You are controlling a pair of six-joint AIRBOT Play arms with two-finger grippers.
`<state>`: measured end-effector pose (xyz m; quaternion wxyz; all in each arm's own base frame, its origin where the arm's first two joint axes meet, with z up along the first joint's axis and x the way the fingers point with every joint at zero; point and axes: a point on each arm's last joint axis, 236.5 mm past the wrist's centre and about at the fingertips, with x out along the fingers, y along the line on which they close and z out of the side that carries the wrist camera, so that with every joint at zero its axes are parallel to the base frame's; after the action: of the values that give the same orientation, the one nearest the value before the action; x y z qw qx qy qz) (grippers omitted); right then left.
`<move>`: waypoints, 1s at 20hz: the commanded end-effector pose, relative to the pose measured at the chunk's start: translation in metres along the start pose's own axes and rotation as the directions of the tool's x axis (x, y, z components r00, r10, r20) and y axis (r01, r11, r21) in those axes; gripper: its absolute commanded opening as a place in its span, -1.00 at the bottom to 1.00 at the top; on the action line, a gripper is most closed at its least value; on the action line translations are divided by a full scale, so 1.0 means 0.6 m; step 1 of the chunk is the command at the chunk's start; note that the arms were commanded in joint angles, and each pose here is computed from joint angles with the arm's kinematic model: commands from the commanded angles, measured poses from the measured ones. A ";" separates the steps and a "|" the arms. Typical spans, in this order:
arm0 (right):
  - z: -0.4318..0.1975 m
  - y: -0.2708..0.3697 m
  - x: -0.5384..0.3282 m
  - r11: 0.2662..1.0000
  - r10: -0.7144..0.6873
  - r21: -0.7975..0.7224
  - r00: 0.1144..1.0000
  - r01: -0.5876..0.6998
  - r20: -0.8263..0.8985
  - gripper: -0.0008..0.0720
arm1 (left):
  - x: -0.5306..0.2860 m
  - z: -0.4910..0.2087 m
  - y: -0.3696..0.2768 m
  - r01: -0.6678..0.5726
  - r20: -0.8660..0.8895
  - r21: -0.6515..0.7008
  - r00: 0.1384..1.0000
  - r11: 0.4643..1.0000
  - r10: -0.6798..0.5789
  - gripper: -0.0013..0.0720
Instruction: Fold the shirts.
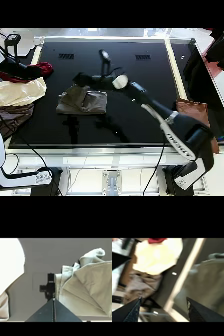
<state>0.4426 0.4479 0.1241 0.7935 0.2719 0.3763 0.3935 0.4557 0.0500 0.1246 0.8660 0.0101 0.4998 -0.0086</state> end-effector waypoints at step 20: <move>-0.166 -0.378 -0.025 0.887 -0.247 0.244 0.849 0.393 -0.467 0.69 | 0.082 0.011 -0.113 0.315 -0.012 -0.089 0.948 0.945 -0.317 -0.94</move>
<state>0.4616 0.3201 -0.0782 0.7150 0.2301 0.6187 0.2301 0.4837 -0.0143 0.0859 0.8475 -0.1068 0.5066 -0.1174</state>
